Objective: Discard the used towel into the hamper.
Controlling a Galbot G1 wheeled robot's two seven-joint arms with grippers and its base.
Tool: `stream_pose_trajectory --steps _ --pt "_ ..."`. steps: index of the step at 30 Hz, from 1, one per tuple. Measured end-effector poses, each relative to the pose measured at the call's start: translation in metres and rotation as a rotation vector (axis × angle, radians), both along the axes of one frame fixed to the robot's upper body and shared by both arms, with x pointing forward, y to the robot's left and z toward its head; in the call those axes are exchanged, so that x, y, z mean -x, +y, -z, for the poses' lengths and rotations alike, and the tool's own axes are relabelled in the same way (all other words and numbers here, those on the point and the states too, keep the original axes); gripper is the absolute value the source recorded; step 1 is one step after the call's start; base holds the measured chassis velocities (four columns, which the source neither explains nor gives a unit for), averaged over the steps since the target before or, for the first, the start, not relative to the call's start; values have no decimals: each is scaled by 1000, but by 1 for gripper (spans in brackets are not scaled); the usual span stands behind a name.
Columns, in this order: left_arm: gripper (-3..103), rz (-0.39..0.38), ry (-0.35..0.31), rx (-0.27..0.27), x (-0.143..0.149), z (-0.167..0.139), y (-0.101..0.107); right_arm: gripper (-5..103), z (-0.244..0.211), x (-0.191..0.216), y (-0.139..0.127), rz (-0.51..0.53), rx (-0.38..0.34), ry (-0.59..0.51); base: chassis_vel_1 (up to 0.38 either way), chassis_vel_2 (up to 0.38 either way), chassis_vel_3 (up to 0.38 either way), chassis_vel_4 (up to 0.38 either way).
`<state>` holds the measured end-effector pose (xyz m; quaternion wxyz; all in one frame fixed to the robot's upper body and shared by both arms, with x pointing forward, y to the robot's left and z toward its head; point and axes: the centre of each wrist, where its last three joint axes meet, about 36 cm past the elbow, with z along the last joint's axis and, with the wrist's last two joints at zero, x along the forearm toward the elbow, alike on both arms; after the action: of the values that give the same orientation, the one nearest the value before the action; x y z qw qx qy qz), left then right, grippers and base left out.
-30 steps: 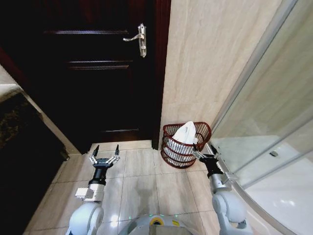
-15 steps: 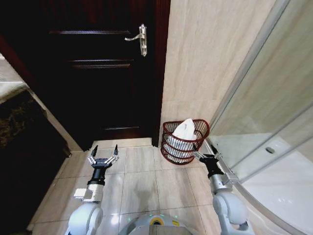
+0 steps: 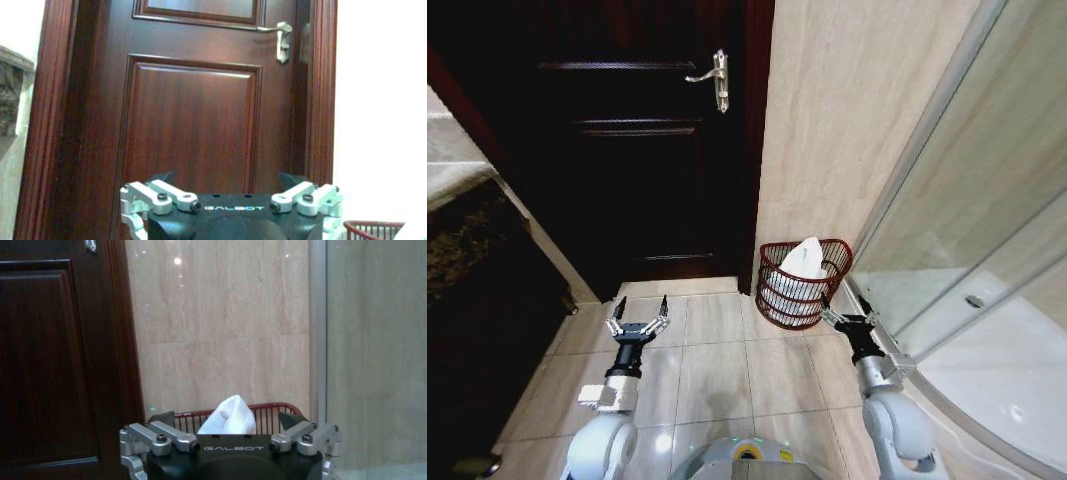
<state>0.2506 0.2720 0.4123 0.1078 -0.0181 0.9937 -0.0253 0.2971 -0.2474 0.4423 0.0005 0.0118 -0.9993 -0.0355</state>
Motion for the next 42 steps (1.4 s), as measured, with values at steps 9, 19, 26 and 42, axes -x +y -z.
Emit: stream_pose_trajectory --steps 9,19,26,42 --pt "100 -2 1 3 0 2 0 100 -1 2 1 -2 4 2 89 -85 -81 94" --pt "100 -2 1 3 1 3 0 100 1 5 1 -1 4 7 94 -82 -93 93" --pt "100 1 2 3 1 3 -1 100 2 6 1 1 3 9 82 -83 -80 74" --pt "100 -1 15 -10 2 2 1 100 3 10 2 4 12 11 79 -74 -73 73"
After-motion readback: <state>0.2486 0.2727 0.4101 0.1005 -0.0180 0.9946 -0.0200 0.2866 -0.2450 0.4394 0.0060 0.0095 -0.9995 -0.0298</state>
